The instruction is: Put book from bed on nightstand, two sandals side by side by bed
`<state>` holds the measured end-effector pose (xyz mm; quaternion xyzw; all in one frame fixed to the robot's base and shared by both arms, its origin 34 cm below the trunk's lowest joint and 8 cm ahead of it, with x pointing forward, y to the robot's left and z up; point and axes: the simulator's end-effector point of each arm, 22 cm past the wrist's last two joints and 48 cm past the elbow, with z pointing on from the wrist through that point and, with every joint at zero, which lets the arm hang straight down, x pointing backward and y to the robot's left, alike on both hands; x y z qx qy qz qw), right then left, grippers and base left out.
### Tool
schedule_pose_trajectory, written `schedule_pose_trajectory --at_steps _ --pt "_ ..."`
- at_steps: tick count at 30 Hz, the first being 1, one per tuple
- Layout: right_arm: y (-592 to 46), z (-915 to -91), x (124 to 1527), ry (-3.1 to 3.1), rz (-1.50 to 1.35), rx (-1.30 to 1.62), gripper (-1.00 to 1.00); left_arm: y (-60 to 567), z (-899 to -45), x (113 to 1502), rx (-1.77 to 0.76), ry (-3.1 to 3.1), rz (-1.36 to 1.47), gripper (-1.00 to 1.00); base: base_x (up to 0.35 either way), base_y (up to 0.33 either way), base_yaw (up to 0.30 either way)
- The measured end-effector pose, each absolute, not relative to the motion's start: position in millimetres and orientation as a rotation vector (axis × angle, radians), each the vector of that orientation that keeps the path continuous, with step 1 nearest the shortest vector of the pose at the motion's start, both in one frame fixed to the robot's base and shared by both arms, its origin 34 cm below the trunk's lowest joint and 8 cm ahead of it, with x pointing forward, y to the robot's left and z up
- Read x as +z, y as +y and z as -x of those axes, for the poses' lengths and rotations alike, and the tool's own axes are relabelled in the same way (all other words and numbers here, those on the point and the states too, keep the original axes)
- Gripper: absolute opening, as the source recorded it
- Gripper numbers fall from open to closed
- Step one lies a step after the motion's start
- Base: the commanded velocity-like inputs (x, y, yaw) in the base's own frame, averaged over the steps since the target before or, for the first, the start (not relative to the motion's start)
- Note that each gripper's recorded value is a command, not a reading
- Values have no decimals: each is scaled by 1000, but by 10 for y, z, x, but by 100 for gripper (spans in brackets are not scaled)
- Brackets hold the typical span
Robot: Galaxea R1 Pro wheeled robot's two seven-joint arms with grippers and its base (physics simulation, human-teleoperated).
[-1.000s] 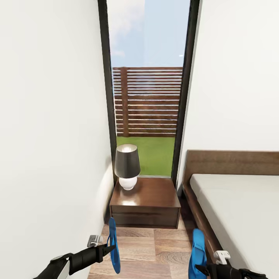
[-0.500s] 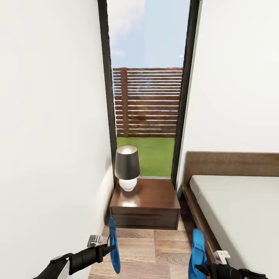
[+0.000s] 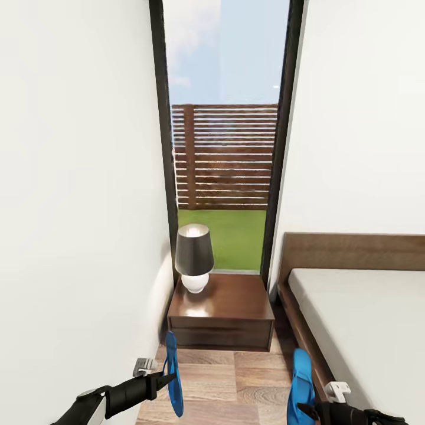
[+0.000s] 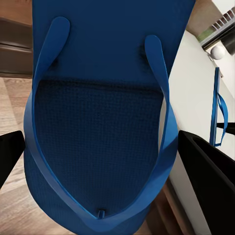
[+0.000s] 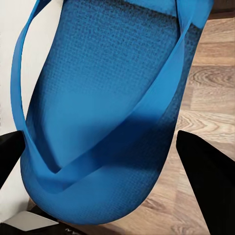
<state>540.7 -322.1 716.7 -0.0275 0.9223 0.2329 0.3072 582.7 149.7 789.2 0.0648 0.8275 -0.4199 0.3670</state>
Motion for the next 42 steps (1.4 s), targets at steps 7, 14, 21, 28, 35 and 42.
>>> schedule_pose_trajectory --at_steps 7,14,21,28,35,42 --pt "-3221 -5393 7254 2440 73 616 -100 1497 -5814 7979 -1079 2126 -166 -100 0 0 0" --pt "-3221 -5379 7338 2440 73 616 -100 1497 -5800 8063 -1079 2127 -166 -100 0 0 0" --pt "-3221 -5363 7419 2440 73 616 -100 1497 -5784 8144 -1079 2127 -166 -100 0 0 0" --pt "-3221 -5345 7496 2441 73 616 -100 1496 -5764 8218 -1080 2128 -166 -100 0 0 0" --pt "-3221 -5327 7570 2441 72 616 -100 1495 -5743 8290 -1081 2129 -165 -100 0 0 0" --pt "-3217 -5305 7638 2441 74 616 -100 1497 -5724 8360 -1081 2129 -163 -100 0 0 0"
